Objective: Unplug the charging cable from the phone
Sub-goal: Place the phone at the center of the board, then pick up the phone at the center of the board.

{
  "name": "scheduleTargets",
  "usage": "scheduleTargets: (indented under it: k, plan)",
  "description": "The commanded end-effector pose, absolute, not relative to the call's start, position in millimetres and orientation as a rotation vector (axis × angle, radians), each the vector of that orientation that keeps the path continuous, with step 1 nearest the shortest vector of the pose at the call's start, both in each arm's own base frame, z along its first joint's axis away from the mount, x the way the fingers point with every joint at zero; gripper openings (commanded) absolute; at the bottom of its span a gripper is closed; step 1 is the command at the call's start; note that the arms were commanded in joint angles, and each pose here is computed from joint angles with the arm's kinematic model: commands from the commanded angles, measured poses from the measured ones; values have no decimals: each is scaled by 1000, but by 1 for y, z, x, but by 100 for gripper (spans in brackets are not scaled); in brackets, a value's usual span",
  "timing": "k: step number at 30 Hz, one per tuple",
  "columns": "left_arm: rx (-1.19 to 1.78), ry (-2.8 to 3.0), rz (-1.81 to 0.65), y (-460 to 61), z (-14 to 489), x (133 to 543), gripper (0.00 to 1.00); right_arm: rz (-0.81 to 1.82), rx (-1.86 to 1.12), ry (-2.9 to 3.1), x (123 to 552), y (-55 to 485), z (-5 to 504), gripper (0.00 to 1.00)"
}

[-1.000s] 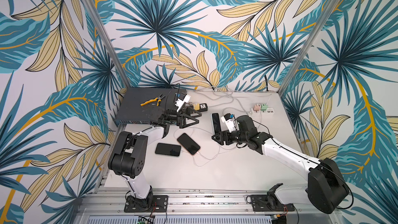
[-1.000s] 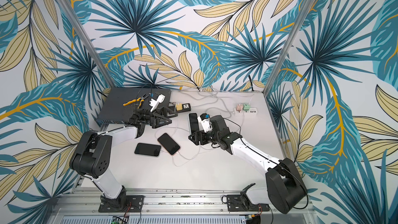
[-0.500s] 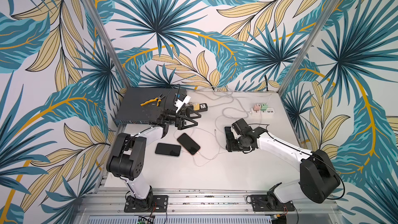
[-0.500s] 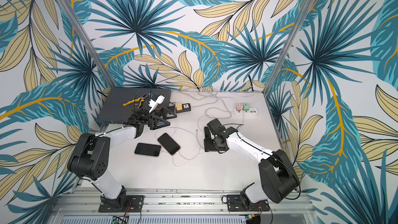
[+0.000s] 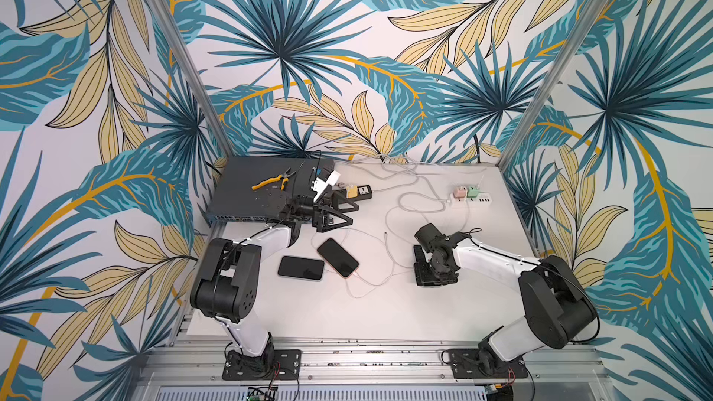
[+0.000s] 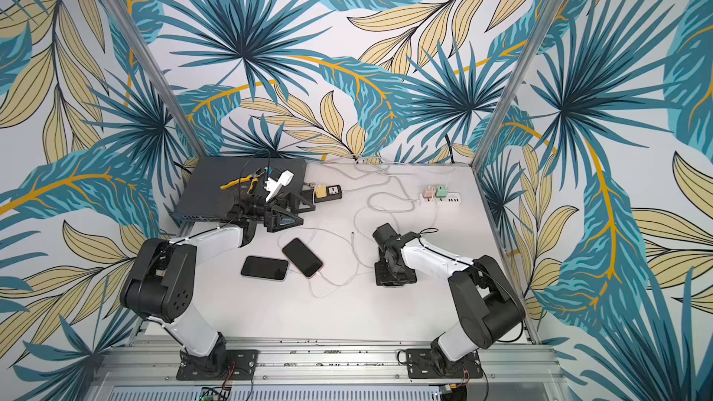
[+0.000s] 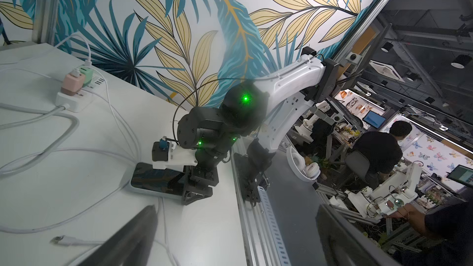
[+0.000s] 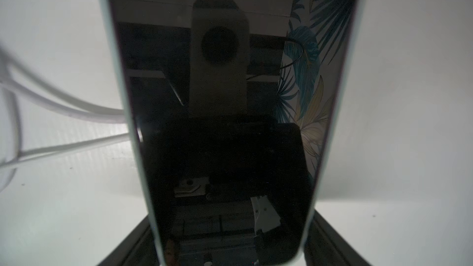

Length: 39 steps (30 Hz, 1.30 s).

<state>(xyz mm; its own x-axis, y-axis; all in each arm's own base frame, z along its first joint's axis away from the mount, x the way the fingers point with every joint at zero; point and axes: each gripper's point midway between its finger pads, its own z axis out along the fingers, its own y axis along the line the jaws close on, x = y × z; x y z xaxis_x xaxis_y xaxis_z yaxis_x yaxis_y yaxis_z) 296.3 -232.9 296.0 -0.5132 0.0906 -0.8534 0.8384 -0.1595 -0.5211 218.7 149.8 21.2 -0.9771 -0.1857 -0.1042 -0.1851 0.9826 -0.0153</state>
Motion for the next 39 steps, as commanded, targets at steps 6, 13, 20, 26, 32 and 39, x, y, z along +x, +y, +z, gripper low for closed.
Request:
scheduleTargets:
  k: [6,13,20,26,32,39]
  plan:
    - [1144,1539,-1687,-224,309,287,100,7,-368,3022,220,154,19,90]
    - [1002,1555,-1729,-225,331,292,100,103,-462,2923,244,180,49,100]
    - [850,1573,-1764,-225,346,300,100,351,-654,2730,268,246,90,100]
    - [684,1729,-1648,-223,319,318,100,496,-799,2583,274,300,107,100]
    - [634,2021,-1248,-204,274,337,100,483,-902,2518,274,343,102,100]
    - [525,2099,-971,-167,254,362,100,508,-1001,2420,267,394,98,100]
